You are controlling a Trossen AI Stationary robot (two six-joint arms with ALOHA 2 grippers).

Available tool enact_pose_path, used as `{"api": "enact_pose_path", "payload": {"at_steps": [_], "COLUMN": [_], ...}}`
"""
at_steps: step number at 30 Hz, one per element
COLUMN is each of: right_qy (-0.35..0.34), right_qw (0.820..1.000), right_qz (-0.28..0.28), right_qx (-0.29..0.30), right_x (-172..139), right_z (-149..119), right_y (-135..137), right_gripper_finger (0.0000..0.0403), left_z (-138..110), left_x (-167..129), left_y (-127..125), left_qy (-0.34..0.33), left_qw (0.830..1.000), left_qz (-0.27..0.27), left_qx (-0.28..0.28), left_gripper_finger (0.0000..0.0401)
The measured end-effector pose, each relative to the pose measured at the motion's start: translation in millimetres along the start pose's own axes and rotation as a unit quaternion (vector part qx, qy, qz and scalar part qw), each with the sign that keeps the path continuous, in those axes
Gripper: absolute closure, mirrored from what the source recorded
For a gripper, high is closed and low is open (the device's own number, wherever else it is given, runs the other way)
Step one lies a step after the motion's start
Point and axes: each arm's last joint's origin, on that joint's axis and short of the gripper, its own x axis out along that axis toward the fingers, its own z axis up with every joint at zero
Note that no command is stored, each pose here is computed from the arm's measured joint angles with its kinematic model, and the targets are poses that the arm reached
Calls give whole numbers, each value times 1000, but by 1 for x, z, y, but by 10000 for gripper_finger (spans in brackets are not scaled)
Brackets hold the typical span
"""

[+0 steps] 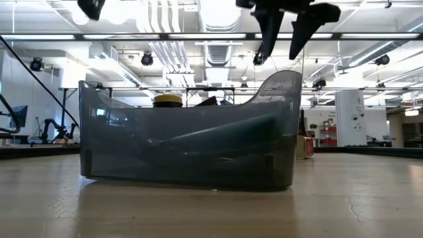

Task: Pick & Place Food Item
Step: Put the red seasoning can into the bottom gray bin

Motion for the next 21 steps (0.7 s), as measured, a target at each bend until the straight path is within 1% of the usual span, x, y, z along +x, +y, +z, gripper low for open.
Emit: {"api": "enact_pose_path", "payload": {"at_steps": [2,6,11,13,16,21], "right_qy": [1,6,49,65,71,72], "right_qw": [1000,998,994,991,985,974], "right_qz": [-6,-19,-32,-38,-62,-79], "right_qx": [14,53,88,110,147,198], "right_x": [4,15,44,57,69,76], "right_z": [8,22,38,41,43,44], "right_y": [-2,-8,-17,-21,-28,-36], "right_gripper_finger": [133,133,133,133,133,133], "left_z": [5,5,4,4,2,-3], "left_x": [-1,0,-1,-1,-1,-1], "left_y": [1,-1,-5,-6,-5,-5], "left_qy": [-24,-16,-8,-7,2,30], "left_qw": [1000,998,992,991,991,991], "left_qz": [-15,-58,-126,-135,-134,-131], "left_qx": [12,15,11,10,12,17], "left_gripper_finger": [334,334,334,334,334,334]}}
